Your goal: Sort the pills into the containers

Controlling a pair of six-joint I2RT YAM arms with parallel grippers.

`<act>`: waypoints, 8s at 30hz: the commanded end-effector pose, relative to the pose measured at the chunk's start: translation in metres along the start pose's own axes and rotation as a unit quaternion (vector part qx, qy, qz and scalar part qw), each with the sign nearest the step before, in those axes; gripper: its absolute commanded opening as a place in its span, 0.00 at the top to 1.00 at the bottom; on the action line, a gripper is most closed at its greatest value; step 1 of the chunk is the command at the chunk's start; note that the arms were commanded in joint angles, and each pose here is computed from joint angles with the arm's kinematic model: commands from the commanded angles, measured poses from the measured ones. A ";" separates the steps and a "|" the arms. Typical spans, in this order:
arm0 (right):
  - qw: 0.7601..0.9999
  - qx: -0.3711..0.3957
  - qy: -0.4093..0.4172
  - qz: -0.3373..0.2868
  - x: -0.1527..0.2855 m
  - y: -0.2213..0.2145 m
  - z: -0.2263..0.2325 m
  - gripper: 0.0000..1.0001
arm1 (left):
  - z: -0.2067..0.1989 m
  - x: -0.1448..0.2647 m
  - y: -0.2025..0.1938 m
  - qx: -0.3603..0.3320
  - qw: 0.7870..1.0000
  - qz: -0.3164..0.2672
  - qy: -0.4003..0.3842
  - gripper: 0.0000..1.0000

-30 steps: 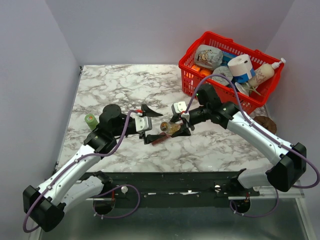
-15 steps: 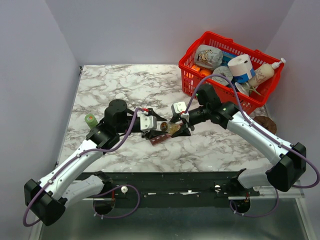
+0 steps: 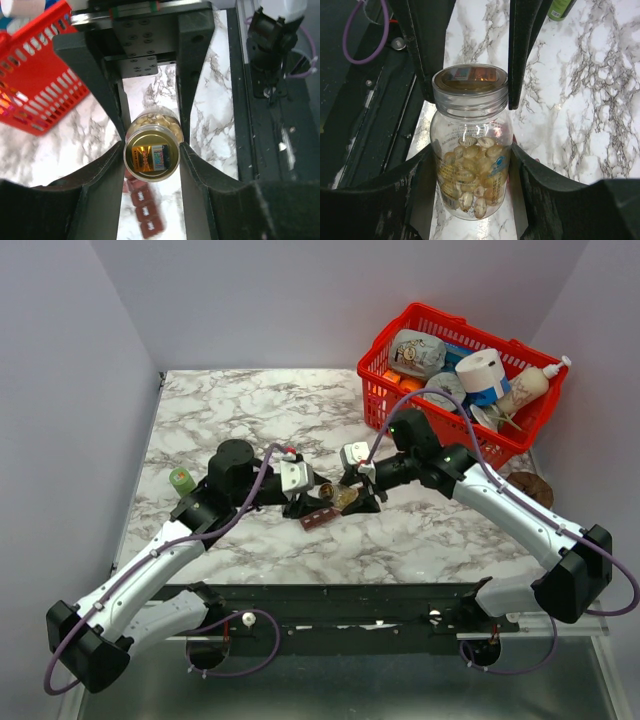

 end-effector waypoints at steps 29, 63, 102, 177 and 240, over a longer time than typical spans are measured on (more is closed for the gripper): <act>0.987 -0.034 -0.153 0.035 0.006 -0.011 -0.049 0.86 | 0.054 -0.023 -0.007 0.562 0.796 0.008 0.225 0.22; 0.995 -0.038 0.086 -0.030 -0.009 0.000 0.021 0.85 | -0.005 0.013 0.008 -0.081 0.996 -0.027 -0.018 0.05; 0.999 -0.052 0.005 -0.007 -0.006 0.002 -0.002 0.86 | 0.017 0.003 -0.004 0.156 0.979 0.045 0.122 1.00; 0.985 -0.066 -0.148 0.059 0.017 -0.039 -0.039 0.87 | 0.090 0.094 -0.292 0.455 0.631 0.401 0.484 0.62; 0.993 -0.062 -0.088 0.048 0.014 -0.041 -0.020 0.87 | 0.031 -0.039 -0.036 0.585 0.792 0.074 0.157 0.23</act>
Point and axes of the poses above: each gripper's point midway between its finger pads, its own x axis back along the fingers, its own z axis along the line the jaws close on, y = z × x, the point moved 2 cm from there along x, back along the fingers, and after that the axes turned 1 degree about -x, right-handed, at the moved point
